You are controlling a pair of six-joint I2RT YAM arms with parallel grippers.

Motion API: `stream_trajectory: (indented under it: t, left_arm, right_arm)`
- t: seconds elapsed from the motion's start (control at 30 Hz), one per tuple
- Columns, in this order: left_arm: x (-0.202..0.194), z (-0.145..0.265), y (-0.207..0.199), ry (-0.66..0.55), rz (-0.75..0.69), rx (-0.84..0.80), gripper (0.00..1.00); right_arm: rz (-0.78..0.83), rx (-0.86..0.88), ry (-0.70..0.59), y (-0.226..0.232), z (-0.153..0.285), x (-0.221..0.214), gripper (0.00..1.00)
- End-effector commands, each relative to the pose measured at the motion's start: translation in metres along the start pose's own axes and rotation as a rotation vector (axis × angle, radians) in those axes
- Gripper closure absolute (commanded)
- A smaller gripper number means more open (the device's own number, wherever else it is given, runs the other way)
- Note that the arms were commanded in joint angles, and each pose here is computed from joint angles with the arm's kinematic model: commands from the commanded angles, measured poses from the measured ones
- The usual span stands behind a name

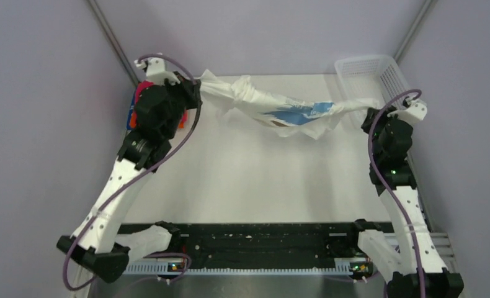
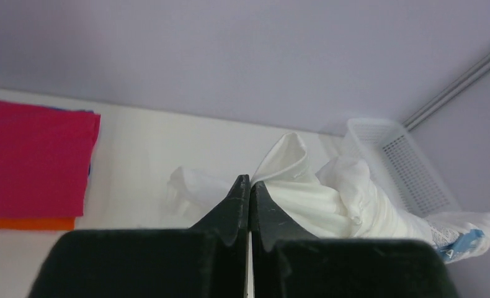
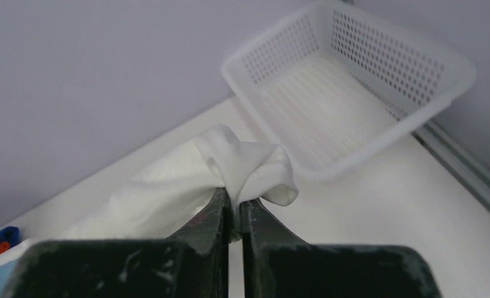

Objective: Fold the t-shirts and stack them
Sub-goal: Flatten out the tshirt

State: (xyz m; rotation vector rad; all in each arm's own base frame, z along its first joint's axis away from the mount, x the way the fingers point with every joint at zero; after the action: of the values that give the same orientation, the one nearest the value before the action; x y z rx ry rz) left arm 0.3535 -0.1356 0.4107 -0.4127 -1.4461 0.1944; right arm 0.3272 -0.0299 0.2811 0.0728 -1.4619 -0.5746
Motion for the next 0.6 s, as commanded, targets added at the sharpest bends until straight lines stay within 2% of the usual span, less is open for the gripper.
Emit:
stream_trajectory:
  t: [0.0, 0.1, 0.2, 0.4, 0.5, 0.57]
  left_arm:
    - [0.080, 0.071, -0.020, -0.283, -0.013, -0.179, 1.00]
    - [0.103, 0.125, -0.019, -0.388, 0.013, -0.257, 1.00]
    - [0.102, 0.144, -0.010, -0.415, 0.021, -0.250, 1.00]
    - [0.073, 0.112, 0.026, -0.297, 0.031, -0.011, 1.00]
    - [0.032, 0.081, 0.043, -0.189, 0.028, 0.092, 1.00]
    - [-0.012, 0.057, 0.054, -0.078, 0.034, 0.146, 1.00]
  right_arm:
    - [0.014, 0.179, -0.364, 0.036, 0.051, 0.115, 1.00]
    - [0.007, 0.216, -0.472, 0.037, 0.085, 0.143, 1.00]
    - [0.004, 0.204, -0.465, 0.031, 0.095, 0.141, 1.00]
    - [0.008, 0.157, -0.338, 0.020, 0.083, 0.108, 1.00]
    - [0.005, 0.125, -0.204, 0.013, 0.063, 0.068, 1.00]
    - [0.006, 0.088, -0.087, 0.004, 0.045, 0.030, 1.00]
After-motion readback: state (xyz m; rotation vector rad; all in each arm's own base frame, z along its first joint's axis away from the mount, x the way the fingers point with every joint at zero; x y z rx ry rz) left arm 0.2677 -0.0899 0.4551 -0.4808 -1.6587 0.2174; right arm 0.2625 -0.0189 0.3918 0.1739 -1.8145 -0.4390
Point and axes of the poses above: each gripper's point midway between its finger pads, its own z axis back along the fingers, its own y axis along the line the jaws close on, x = y × z, the point moved 1 cm from there along z, back along the fingers
